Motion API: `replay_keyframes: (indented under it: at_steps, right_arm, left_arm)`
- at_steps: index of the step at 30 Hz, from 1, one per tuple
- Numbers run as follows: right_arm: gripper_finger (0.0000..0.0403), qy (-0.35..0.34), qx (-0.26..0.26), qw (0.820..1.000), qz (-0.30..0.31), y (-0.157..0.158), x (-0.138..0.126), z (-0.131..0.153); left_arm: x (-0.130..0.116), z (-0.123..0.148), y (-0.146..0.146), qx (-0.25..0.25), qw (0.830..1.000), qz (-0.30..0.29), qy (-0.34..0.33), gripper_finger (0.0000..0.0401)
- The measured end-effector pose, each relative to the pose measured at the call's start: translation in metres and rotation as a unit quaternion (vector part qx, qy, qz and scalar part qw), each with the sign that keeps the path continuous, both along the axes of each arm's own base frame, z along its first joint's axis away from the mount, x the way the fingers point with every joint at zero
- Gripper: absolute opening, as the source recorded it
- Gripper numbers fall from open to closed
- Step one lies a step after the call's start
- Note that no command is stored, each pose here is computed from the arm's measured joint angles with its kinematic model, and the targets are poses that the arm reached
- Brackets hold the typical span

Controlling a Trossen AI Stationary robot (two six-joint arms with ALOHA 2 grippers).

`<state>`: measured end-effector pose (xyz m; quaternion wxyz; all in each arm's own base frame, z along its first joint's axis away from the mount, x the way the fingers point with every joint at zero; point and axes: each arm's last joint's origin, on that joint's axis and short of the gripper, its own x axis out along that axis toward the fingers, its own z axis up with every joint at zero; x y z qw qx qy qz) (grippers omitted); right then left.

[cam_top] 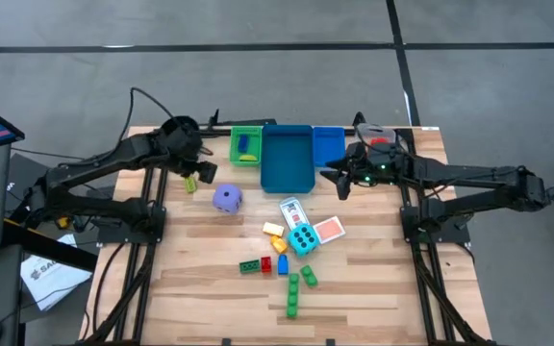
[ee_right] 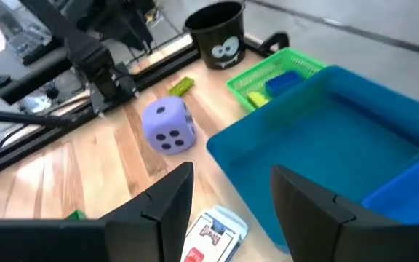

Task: Pick & Place Toys
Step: Put the small light green game piece into the green bin

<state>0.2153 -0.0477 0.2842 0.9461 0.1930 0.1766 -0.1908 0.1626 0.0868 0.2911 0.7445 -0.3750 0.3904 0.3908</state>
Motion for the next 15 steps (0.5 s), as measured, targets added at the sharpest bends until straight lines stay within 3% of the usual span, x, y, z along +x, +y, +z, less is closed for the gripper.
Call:
replay_keyframes:
  at_steps: [6,15]
  right_arm:
    - [0.0179,0.014,0.006,0.999,0.028,-0.001,0.013,-0.01]
    - [0.0179,0.018,-0.016,0.999,0.048,0.0,0.018,-0.013]
  left_arm:
    - [-0.008,-0.011,0.002,-0.042,0.996,0.074,0.034,0.0312]
    - [-0.02,-0.07,-0.002,-0.089,0.982,0.141,0.09,0.0317]
